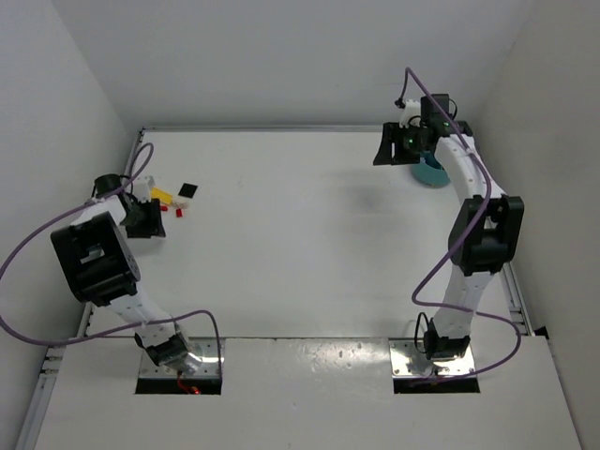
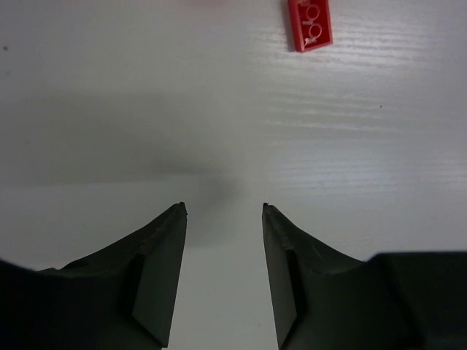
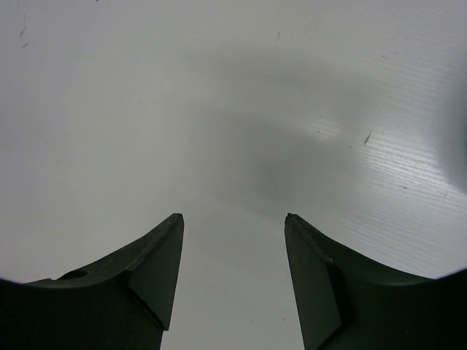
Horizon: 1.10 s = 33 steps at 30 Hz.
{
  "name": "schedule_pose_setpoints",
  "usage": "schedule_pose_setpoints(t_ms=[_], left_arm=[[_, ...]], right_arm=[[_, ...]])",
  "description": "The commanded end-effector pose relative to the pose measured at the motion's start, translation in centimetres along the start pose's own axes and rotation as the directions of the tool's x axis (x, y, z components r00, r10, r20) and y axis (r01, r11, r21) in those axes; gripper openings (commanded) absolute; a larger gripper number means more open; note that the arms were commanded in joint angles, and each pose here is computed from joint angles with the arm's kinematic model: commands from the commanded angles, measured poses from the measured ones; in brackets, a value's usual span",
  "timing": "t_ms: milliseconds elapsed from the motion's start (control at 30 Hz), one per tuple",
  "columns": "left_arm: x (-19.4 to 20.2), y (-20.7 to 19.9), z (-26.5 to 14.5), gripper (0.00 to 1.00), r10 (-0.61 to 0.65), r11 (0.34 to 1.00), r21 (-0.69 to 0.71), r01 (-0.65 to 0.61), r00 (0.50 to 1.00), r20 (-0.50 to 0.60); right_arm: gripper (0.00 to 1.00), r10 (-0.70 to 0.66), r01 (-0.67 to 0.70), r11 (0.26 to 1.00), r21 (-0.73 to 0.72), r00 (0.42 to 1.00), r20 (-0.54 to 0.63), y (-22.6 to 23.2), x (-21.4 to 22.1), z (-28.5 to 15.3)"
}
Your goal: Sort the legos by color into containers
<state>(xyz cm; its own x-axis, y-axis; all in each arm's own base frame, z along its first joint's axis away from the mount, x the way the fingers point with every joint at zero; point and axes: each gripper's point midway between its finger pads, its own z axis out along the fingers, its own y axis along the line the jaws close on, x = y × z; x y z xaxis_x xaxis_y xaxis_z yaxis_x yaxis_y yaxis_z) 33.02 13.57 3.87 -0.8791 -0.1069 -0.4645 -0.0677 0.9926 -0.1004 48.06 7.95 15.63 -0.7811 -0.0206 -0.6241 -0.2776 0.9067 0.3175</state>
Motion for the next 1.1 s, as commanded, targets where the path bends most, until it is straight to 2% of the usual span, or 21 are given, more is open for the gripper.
schedule_pose_setpoints(t_ms=[0,167,300,400,700,867,1067], left_arm=[[-2.9,-0.8,0.9,0.51,0.014,1.0,-0.008,-0.014,0.997,0.078],[-3.8,-1.5,2.7,0.51,0.043,0.998,-0.049,-0.038,0.996,0.085],[-4.3,-1.1,4.0,0.61,0.038,0.995,-0.093,-0.031,0.996,0.077],[-5.2,-0.3,4.6,0.64,0.022,0.993,-0.121,-0.012,0.996,0.083],[-7.3,0.8,6.0,0.64,0.053,0.99,-0.135,-0.042,0.995,0.082],[-7.6,0.2,7.4,0.63,0.07,0.995,-0.077,-0.064,0.995,0.074],[-8.1,0.2,8.2,0.58,0.068,0.996,-0.058,-0.064,0.995,0.073]], right_arm=[[0.59,-0.052,0.052,0.999,0.001,0.998,0.045,0.8,-1.9,-0.1],[0.59,-0.059,0.057,0.998,0.033,0.997,0.041,0.5,-1.8,0.0],[0.59,-0.059,0.057,0.997,0.046,0.997,0.041,0.3,-1.8,0.0],[0.59,-0.059,0.056,0.997,0.056,0.997,0.041,0.1,-1.8,0.0],[0.57,-0.051,0.05,0.997,0.065,0.998,0.023,-0.3,-1.2,0.5],[0.56,-0.051,0.05,0.997,0.065,0.998,0.023,-0.3,-1.4,0.7],[0.55,-0.044,0.043,0.996,0.075,0.999,0.005,-0.7,-0.6,1.0]])
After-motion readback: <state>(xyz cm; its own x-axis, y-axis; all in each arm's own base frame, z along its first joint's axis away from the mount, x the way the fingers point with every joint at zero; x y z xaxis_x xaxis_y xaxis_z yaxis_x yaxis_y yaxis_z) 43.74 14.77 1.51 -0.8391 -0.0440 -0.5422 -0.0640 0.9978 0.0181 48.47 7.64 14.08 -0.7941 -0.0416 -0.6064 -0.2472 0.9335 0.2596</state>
